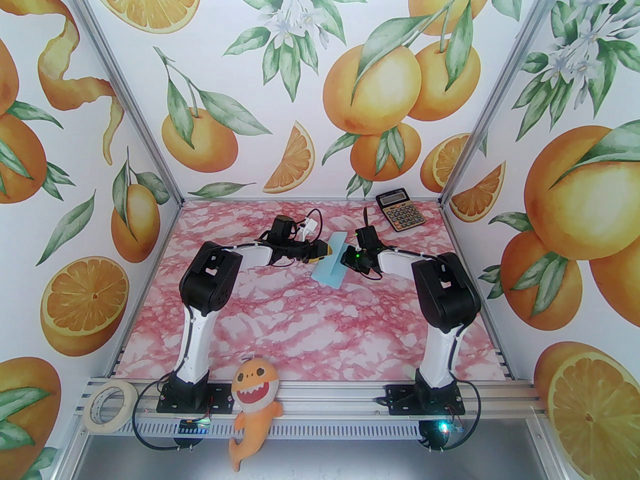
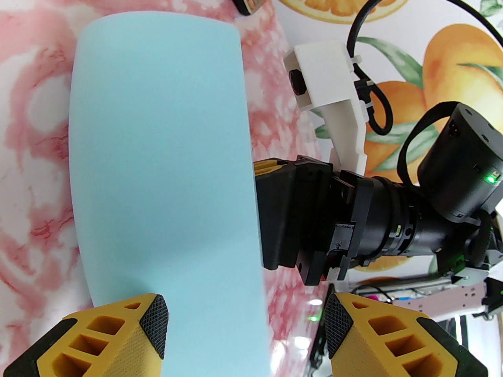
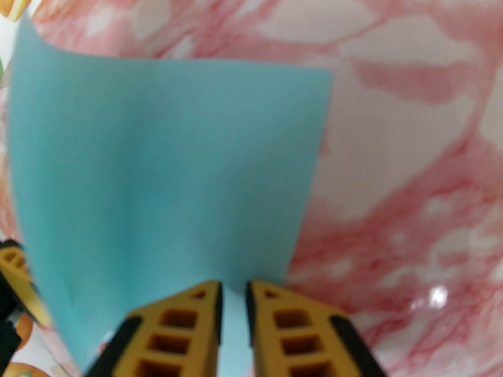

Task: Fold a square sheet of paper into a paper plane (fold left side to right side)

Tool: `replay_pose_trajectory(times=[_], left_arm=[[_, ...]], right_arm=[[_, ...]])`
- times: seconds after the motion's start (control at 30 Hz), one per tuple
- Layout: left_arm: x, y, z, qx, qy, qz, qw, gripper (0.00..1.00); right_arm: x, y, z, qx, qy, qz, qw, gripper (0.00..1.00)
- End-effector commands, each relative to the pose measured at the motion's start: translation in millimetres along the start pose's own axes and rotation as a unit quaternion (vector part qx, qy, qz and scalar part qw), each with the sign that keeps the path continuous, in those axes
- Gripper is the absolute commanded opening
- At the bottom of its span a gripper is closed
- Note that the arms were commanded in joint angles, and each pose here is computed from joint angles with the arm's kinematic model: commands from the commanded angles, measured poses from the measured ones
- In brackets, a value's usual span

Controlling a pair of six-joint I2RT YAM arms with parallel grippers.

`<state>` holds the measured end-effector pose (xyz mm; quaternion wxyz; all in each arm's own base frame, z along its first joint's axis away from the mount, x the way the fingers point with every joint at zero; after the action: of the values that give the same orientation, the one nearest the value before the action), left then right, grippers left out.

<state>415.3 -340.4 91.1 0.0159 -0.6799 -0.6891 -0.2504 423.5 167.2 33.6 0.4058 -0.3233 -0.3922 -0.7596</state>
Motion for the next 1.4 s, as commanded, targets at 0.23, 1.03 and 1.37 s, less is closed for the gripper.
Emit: replay_pose_trajectory(times=[0.23,1.03,1.37], left_arm=[[4.9,7.2,-17.8,-0.025,-0.015,-0.001,1.000,0.70],[-2.8,2.7,-23.0,-0.029,-0.022,0.010,0.999,0.68],[-3.5,1.4,-24.0,-0.030,-0.022,0.013,0.999,0.68]], right_arm=[[14.1,-12.7,1.3,-0.069,0.094,0.019,0.993,0.33],[60.6,22.2,44.4,-0.104,0.237,-0.048,0.965,0.47],[34.4,14.5,39.9,-0.107,0.215,-0.015,0.971,0.39]])
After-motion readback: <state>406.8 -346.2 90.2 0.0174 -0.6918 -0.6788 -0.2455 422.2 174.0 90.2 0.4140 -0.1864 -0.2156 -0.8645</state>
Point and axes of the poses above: each hand's point on the last joint's axis, 136 mm out from that joint toward the fingers, its own x axis back along the fingers, its own z axis along the line the jaws close on, y = z × x, the point moved 2 cm from there along x, back along the fingers, and after that the axes turned 1 degree about x, right-handed, at the moved point
